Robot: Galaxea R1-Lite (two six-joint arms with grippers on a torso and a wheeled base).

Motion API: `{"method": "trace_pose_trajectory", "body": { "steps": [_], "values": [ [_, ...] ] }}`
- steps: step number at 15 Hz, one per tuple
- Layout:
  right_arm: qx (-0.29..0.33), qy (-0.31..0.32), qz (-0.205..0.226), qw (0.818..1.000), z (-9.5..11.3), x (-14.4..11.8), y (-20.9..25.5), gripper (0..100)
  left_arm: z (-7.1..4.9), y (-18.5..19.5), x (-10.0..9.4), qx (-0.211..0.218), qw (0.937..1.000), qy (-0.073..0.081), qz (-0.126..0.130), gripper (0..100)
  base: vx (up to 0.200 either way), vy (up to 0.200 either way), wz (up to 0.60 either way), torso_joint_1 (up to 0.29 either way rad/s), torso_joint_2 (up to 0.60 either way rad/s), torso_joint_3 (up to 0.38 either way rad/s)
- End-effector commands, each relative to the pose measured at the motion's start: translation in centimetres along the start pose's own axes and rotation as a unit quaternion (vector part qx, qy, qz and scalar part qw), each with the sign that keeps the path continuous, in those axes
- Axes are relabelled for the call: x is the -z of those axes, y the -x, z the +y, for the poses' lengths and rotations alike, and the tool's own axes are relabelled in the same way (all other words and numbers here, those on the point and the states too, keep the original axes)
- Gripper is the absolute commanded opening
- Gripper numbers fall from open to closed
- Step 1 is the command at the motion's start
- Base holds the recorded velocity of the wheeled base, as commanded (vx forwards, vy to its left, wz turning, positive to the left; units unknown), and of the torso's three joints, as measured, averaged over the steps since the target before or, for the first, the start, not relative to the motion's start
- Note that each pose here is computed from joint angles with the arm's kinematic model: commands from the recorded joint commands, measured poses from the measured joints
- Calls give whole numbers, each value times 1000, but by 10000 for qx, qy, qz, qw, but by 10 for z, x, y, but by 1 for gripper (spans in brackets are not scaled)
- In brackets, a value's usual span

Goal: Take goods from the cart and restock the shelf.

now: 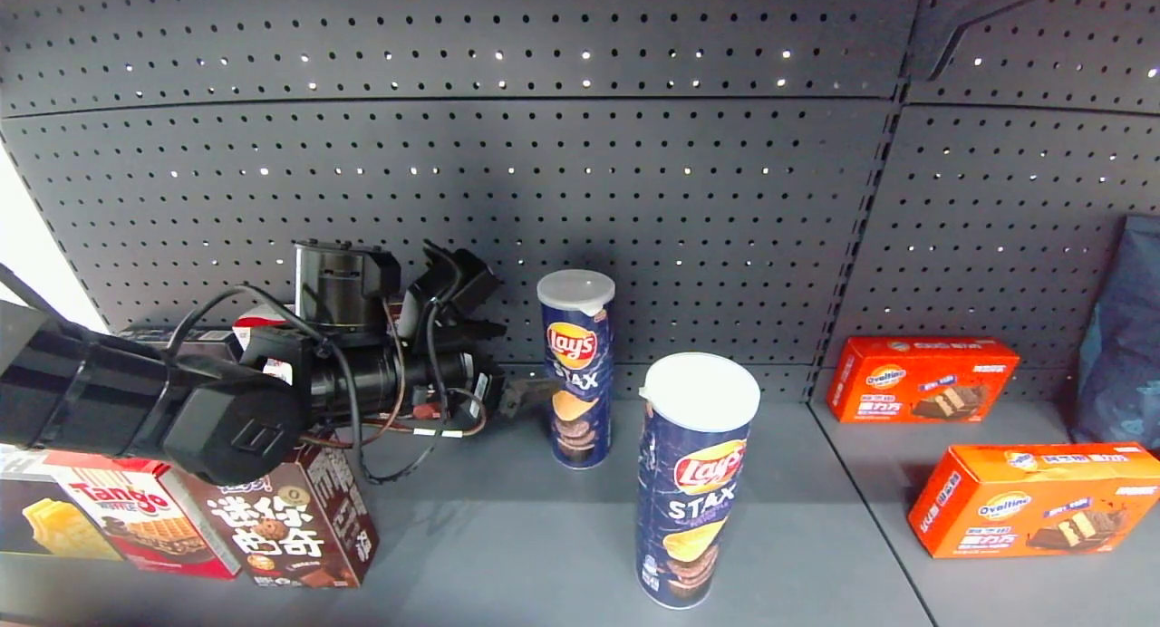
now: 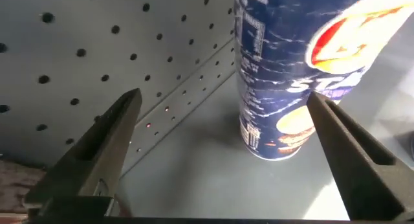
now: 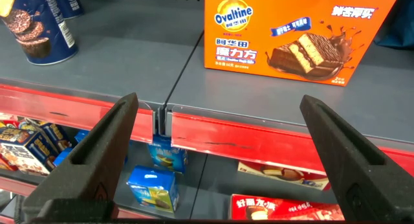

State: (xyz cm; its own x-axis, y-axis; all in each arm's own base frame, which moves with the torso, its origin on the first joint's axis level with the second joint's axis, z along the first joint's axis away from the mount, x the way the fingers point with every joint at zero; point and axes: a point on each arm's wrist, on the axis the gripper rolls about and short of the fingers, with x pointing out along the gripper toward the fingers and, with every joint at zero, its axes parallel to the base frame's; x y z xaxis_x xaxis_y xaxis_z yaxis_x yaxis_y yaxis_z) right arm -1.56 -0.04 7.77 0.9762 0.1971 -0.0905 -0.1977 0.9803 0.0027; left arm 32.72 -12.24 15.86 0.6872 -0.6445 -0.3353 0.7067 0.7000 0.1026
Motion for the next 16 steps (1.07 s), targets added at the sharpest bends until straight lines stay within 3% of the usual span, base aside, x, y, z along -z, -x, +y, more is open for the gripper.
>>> {"method": "trace_pose_trajectory", "body": {
  "steps": [1,4,7,11,16],
  "values": [
    [-10,4,6,10000,0,0,0,100,-1,5,-5,-21,10000,-29,-70,100,0,0,0,0,0,0],
    [-2,4,6,10000,0,0,0,100,1,5,-3,-165,9999,-15,-21,100,0,0,0,0,0,0],
    [-2,4,6,10000,0,0,0,100,6,6,1,-421,9987,97,283,100,0,0,0,0,0,0],
    [-2,4,6,10000,0,0,0,100,8,6,-1,-664,9969,113,410,100,0,0,0,0,0,0],
    [-2,4,6,10000,0,0,0,100,14,6,-5,-1206,9889,190,846,100,0,0,0,0,0,0]
  ]
}}
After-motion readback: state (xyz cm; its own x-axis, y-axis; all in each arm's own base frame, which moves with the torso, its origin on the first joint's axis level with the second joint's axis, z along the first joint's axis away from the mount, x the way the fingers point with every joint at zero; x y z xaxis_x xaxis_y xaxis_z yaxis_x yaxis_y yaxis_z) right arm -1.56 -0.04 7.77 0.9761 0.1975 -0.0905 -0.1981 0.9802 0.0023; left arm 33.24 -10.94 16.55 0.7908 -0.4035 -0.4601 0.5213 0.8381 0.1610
